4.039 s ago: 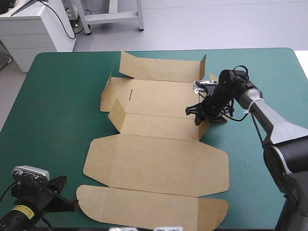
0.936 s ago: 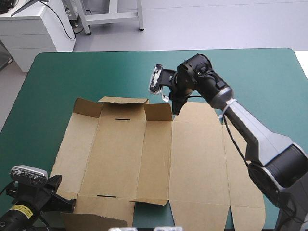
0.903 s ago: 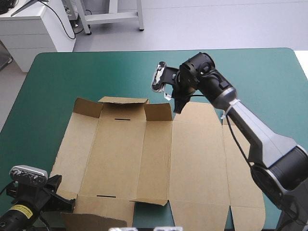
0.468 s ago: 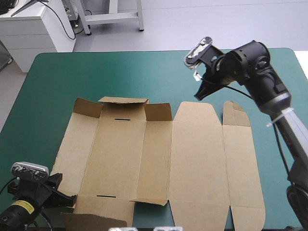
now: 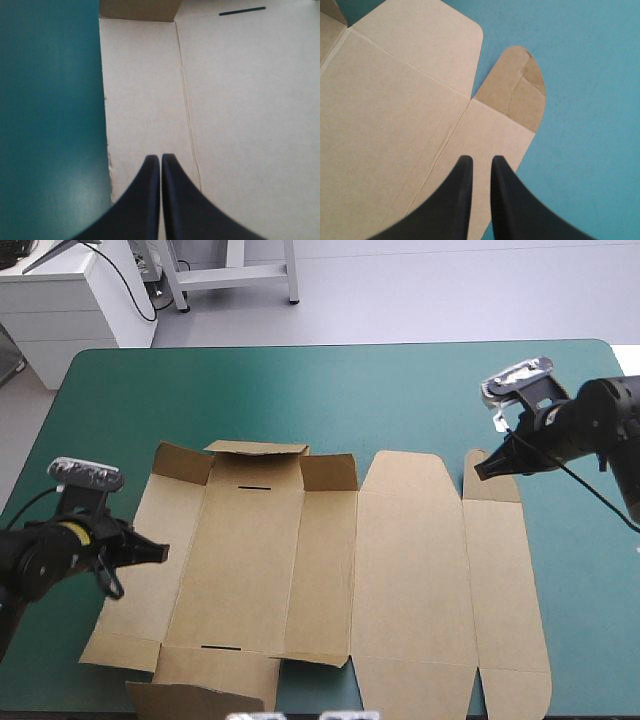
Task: Fold the box
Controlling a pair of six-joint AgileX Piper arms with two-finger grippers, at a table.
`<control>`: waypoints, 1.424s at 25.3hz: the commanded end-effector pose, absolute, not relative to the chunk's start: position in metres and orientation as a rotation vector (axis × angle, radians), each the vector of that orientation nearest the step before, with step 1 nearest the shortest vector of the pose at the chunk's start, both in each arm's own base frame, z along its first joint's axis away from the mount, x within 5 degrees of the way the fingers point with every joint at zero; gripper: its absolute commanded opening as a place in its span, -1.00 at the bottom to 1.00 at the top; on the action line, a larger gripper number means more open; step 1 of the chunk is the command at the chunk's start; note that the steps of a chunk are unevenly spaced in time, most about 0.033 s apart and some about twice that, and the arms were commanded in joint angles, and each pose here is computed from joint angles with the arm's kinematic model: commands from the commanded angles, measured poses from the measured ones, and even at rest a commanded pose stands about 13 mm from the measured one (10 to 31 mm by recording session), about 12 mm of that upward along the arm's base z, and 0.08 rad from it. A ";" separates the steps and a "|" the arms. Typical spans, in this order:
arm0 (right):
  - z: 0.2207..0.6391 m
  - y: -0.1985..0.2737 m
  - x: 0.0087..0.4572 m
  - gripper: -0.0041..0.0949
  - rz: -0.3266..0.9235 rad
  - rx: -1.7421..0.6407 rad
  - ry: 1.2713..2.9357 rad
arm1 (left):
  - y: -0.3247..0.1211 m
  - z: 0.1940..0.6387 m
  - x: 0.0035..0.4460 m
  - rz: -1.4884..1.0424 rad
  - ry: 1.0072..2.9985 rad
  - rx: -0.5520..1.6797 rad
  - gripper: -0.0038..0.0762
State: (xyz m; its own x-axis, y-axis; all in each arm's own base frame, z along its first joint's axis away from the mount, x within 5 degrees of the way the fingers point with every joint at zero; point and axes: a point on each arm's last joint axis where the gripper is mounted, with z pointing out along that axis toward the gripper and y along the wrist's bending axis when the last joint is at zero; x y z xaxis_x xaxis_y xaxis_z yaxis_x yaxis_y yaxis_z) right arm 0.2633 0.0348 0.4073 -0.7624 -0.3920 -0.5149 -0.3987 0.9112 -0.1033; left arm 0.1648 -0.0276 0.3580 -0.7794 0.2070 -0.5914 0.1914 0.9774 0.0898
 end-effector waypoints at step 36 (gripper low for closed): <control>0.380 -0.008 0.234 -0.74 0.153 -0.319 2.419 | 0.078 0.276 0.203 -0.284 2.822 -0.192 0.22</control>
